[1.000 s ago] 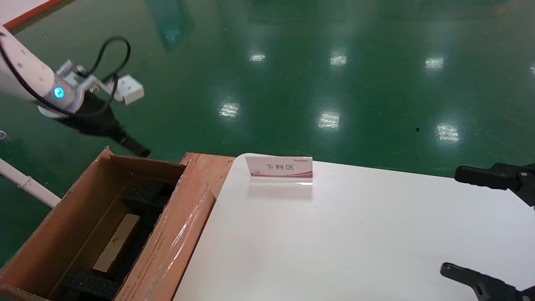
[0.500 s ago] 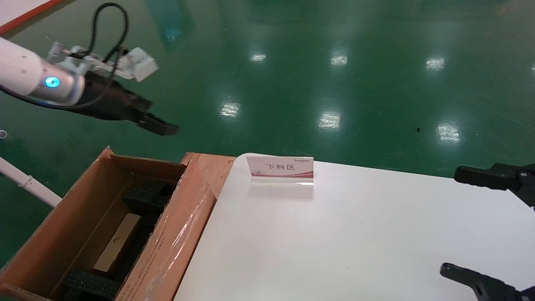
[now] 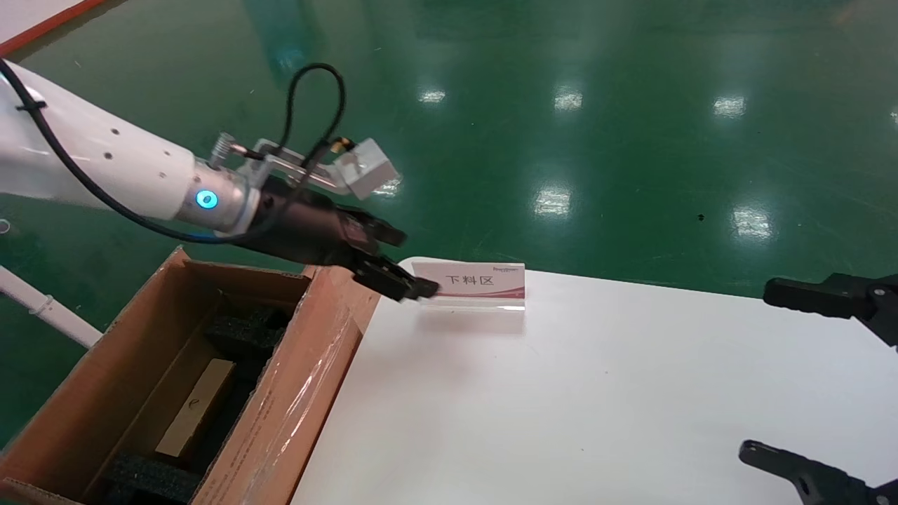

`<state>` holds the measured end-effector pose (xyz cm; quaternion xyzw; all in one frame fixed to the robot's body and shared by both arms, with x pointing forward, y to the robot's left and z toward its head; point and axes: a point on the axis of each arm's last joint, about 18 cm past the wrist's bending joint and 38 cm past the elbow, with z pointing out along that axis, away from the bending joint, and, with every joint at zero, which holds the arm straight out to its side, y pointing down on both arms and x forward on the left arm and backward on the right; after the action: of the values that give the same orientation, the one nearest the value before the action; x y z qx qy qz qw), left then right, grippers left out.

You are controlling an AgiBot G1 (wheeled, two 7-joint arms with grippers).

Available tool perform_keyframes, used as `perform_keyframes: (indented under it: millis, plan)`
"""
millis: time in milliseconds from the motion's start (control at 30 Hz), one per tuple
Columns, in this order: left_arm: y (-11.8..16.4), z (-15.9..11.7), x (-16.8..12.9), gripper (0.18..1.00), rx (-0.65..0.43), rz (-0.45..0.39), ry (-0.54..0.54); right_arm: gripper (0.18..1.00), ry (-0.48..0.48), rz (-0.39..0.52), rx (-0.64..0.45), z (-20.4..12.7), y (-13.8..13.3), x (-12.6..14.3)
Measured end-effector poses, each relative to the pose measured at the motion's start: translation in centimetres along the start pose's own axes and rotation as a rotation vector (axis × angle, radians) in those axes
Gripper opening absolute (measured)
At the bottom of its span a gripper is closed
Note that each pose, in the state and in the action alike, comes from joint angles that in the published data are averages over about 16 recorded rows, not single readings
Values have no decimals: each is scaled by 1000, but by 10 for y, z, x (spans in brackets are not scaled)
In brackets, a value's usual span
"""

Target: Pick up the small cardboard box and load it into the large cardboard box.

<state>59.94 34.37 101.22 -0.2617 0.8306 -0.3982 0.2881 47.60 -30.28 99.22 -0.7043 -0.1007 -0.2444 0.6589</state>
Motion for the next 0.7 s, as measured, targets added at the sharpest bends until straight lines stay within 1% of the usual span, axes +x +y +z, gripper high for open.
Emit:
perform_keyframes:
  millis: [167, 333, 500, 700]
  plan:
    - [-6, 12, 25, 1001, 74, 37, 115, 1001, 0, 0, 0, 0, 0, 0]
    - [-11, 17, 47, 1001, 158, 74, 216, 1001, 0, 0, 0, 0, 0, 0]
    - [-13, 17, 67, 1001, 248, 113, 301, 1001, 0, 0, 0, 0, 0, 0]
    - [-13, 9, 85, 1001, 362, 162, 380, 1001, -1, 0, 0, 0, 0, 0]
